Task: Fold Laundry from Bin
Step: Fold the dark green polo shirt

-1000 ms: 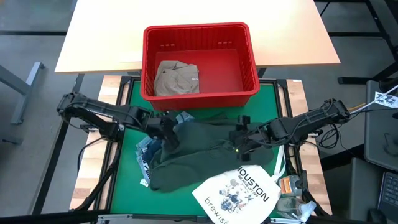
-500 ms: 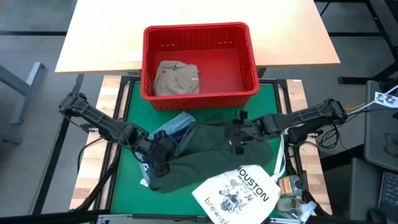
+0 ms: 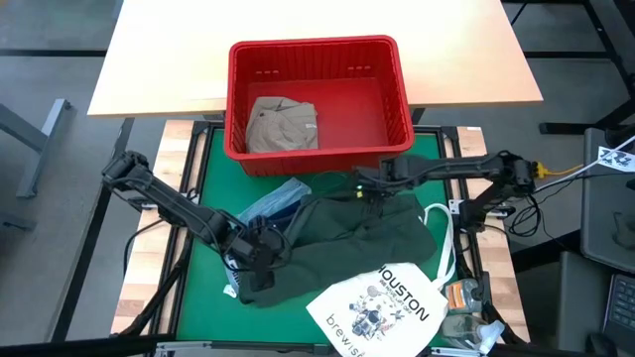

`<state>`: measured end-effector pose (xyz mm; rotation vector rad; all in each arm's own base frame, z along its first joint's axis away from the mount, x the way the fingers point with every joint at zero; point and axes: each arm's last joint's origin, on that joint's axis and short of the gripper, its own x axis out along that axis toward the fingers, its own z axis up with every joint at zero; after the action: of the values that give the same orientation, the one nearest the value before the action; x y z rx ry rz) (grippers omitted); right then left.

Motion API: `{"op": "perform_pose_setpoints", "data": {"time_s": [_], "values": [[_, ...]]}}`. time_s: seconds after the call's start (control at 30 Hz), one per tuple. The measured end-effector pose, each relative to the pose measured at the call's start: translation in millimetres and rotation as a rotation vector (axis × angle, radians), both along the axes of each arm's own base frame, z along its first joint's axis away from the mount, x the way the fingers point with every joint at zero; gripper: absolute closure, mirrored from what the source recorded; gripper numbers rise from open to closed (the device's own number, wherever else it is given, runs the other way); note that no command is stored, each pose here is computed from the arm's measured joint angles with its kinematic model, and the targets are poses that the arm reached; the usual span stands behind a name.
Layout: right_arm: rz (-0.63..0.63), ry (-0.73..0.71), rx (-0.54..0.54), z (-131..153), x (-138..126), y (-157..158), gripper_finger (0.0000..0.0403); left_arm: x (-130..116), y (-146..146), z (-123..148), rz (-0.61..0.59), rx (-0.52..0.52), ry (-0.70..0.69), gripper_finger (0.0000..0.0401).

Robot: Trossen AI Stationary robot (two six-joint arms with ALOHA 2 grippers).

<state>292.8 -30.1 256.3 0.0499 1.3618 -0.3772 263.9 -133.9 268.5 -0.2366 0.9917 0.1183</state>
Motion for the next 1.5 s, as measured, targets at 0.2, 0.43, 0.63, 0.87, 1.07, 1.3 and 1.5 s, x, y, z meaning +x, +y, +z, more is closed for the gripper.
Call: {"op": "perform_pose_setpoints", "data": {"time_s": [0.2,0.43,0.63,0.87,1.07,1.3,1.5], "values": [[-0.016,-0.010,0.042,-12.5,-41.7,-14.6,0.0230,2.5,-2.6,-5.9,-0.017,-0.019,0.032,0.0399],[-0.068,-0.290,0.146,-57.3,-56.5,-27.6,0.0230,3.7,-0.5,-5.7,-0.009,-0.019,0.029,0.0399],[-0.256,-0.314,0.066,-80.4,-59.3,-41.0,0.0230,5.1,2.3,-5.6,0.002,-0.020,0.029,0.0399],[-0.281,-0.293,0.085,-100.5,-57.9,-45.1,0.0230,5.0,2.2,-5.7,0.001,-0.019,0.030,0.0399],[-0.285,-0.258,0.079,-113.8,-53.8,-46.3,0.0230,5.0,2.2,-5.7,0.001,-0.019,0.030,0.0399],[-0.275,-0.233,0.110,-125.5,-48.4,-47.1,0.0247,5.0,2.3,-5.6,0.002,-0.019,0.029,0.0399],[-0.270,-0.252,0.111,-119.9,-50.7,-46.1,0.0355,4.7,2.4,-5.6,0.002,-0.017,0.032,0.0399]]}}
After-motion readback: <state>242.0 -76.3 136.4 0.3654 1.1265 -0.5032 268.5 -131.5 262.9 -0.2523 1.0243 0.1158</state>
